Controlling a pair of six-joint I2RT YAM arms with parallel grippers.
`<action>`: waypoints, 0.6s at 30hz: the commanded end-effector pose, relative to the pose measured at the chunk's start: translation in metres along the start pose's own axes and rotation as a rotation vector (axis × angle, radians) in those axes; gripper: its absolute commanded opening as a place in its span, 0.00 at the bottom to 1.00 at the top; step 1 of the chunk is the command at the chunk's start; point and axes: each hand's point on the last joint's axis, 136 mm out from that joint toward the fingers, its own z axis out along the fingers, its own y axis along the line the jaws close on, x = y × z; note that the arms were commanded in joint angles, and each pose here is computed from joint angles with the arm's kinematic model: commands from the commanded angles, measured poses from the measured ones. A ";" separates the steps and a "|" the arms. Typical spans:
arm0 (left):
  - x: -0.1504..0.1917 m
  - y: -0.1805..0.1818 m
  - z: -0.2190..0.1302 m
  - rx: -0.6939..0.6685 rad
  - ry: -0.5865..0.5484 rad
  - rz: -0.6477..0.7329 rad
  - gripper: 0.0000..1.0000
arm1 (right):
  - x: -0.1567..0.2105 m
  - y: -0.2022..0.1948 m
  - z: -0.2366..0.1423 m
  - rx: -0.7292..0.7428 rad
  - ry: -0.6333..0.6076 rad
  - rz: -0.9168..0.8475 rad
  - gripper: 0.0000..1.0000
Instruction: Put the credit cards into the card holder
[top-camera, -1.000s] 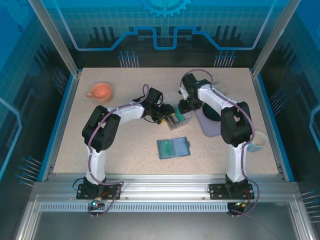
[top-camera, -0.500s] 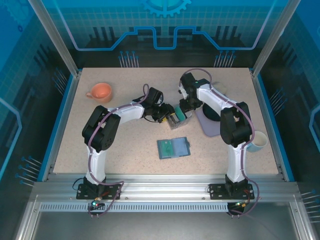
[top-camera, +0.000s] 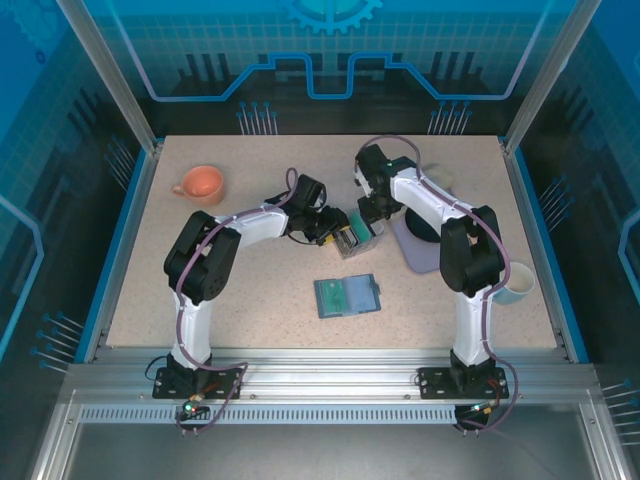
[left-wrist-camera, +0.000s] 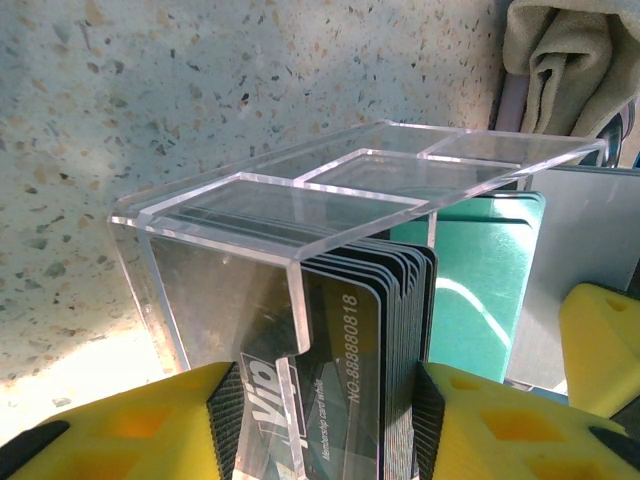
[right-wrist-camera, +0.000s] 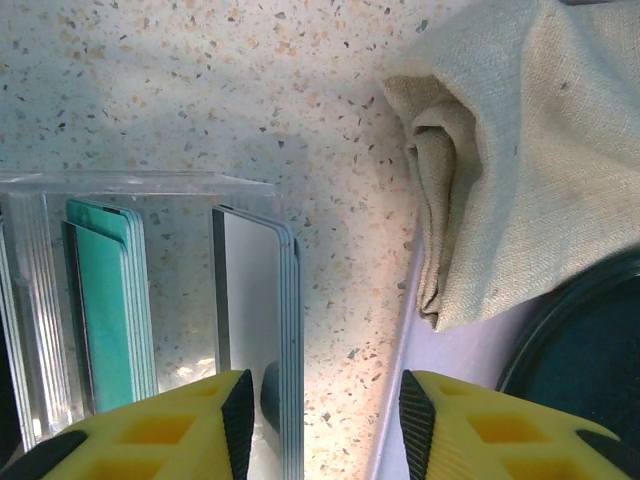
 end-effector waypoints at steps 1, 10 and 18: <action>0.010 0.038 0.006 -0.106 0.033 -0.063 0.48 | -0.006 -0.004 -0.020 0.030 -0.031 -0.021 0.41; 0.011 0.037 0.004 -0.100 0.032 -0.060 0.48 | -0.002 0.011 -0.010 -0.049 0.001 -0.026 0.45; 0.010 0.036 0.003 -0.096 0.030 -0.063 0.48 | 0.002 0.015 0.007 -0.058 0.045 -0.028 0.45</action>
